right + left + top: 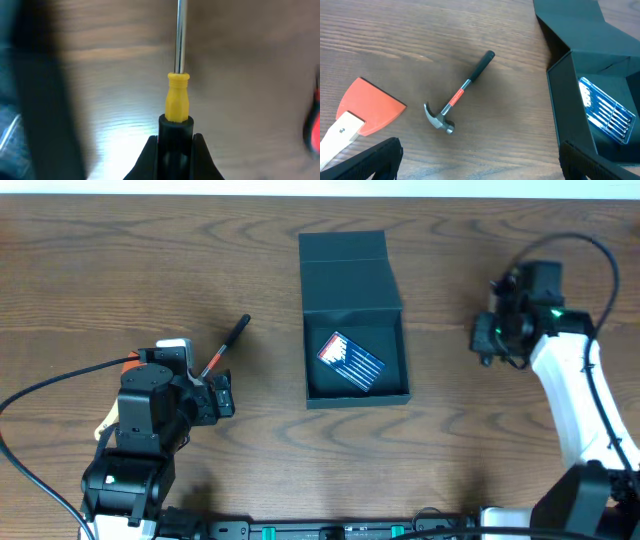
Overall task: Pack container
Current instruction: 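Lift the screwdriver and carry it into the black box, then release the screwdriver in the box and move right gripper to pliers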
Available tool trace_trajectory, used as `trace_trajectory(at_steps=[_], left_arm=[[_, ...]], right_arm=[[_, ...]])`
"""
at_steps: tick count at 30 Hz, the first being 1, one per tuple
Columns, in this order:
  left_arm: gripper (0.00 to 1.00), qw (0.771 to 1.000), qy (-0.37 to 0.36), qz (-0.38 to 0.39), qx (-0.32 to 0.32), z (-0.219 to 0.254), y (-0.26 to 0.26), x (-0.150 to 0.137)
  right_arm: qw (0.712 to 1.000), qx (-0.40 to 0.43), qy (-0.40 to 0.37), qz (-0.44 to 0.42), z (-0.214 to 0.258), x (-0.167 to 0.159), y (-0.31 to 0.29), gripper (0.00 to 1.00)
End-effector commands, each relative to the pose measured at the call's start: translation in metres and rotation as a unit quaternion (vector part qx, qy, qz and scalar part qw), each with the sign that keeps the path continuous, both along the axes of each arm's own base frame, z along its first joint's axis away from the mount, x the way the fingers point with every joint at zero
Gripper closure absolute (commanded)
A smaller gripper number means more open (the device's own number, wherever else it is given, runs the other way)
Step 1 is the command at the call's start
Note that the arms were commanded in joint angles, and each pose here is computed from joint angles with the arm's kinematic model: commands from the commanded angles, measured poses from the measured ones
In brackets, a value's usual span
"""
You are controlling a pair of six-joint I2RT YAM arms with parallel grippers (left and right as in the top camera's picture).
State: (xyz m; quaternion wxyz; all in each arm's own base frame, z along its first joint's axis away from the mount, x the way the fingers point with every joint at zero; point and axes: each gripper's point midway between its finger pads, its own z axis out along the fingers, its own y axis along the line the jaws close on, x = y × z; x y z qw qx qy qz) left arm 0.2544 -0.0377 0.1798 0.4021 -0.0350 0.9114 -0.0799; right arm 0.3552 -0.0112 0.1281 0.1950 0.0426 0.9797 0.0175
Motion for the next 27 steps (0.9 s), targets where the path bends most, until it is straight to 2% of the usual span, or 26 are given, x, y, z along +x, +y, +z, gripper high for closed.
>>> trace_trajectory(at_steps=[1,4,8,10,14,27], left_arm=[[0.01,1.0,-0.011,0.004,0.003,0.009,0.002,0.003],[0.01,1.0,-0.011,0.004,0.003,0.009,0.002,0.003],[0.01,1.0,-0.011,0.004,0.003,0.009,0.002,0.003],[0.01,1.0,-0.011,0.004,0.003,0.009,0.002,0.003],[0.02,1.0,-0.011,0.004,0.003,0.009,0.002,0.003],[0.02,1.0,-0.011,0.004,0.003,0.009,0.002,0.003]], right_arm=[[0.982,-0.026,-0.038,0.183,0.03,0.007,0.057,0.99],[0.947,-0.054,-0.056,0.311,0.042,0.002,0.106,0.99],[0.877,-0.09,-0.09,0.462,0.045,-0.008,0.165,0.99],[0.85,-0.1,-0.106,0.506,0.045,-0.01,0.187,0.99],[0.82,-0.11,-0.112,0.55,0.033,-0.009,0.21,0.99],[0.808,-0.075,0.029,0.584,-0.071,-0.02,0.215,0.99]])
